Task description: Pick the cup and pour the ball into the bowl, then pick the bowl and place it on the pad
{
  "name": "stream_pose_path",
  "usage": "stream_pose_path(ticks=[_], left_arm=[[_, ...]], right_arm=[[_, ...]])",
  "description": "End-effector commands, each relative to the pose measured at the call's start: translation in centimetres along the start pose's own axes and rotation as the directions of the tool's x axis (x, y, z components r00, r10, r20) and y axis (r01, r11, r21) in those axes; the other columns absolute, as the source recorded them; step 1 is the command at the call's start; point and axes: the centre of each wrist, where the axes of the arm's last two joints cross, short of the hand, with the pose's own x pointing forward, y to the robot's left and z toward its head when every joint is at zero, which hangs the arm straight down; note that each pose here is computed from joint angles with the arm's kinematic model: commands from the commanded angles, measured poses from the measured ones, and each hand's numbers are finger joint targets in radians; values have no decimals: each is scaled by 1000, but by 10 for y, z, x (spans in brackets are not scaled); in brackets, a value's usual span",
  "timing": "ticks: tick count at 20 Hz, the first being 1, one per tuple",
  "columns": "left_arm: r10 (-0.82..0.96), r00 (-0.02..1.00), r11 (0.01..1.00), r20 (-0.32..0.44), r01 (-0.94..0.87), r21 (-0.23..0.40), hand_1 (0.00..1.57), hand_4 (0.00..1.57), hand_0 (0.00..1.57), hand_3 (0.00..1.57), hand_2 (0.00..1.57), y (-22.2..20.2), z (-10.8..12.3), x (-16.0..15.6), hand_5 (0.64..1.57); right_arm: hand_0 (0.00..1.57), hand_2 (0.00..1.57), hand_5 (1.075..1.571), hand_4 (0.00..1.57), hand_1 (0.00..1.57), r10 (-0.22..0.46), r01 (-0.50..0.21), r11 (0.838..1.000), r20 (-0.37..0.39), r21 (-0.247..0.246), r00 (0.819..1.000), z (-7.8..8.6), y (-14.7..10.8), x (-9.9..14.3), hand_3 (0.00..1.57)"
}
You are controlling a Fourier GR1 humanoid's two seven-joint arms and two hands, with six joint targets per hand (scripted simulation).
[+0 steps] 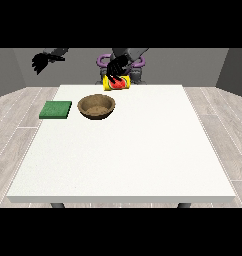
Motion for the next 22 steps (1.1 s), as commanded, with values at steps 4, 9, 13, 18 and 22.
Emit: stream_pose_path(ticks=[4, 9, 13, 18, 22], left_arm=[[-324, 935, 946, 144, 322, 37, 1457, 1509, 1457, 1571, 1571, 30, -8, 32, 1178], [-316, 929, 947, 193, 320, 9, 1445, 1527, 1445, 1571, 1571, 7, 13, 48, 1134], [98, 995, 995, -23, -98, -4, 1480, 1495, 1480, 1571, 1571, 22, -6, 0, 1222], [614, 722, 787, -320, -594, 168, 1236, 1513, 1236, 1425, 1543, 7, 6, -28, 1196], [875, 309, 442, -373, -824, 355, 558, 891, 558, 0, 0, -2, 25, -24, 1502]], right_arm=[[0, 0, 1571, 0, 0, -1, 0, 999, -8, -41, 1000, 18, -20, -10, 0], [0, 0, 1571, 0, 0, -25, 24, 1000, -68, -18, 997, 2, 7, -11, 0], [0, 0, 1569, 0, 0, -10, 5, 998, -63, -67, 998, 1, -6, 1, 0], [0, 0, 1567, 0, 0, -25, 15, 992, -77, -125, 997, 17, -14, -6, 0], [0, 0, 1568, 364, 0, -55, 49, 992, -53, -119, 997, -1, 11, -11, 0]])
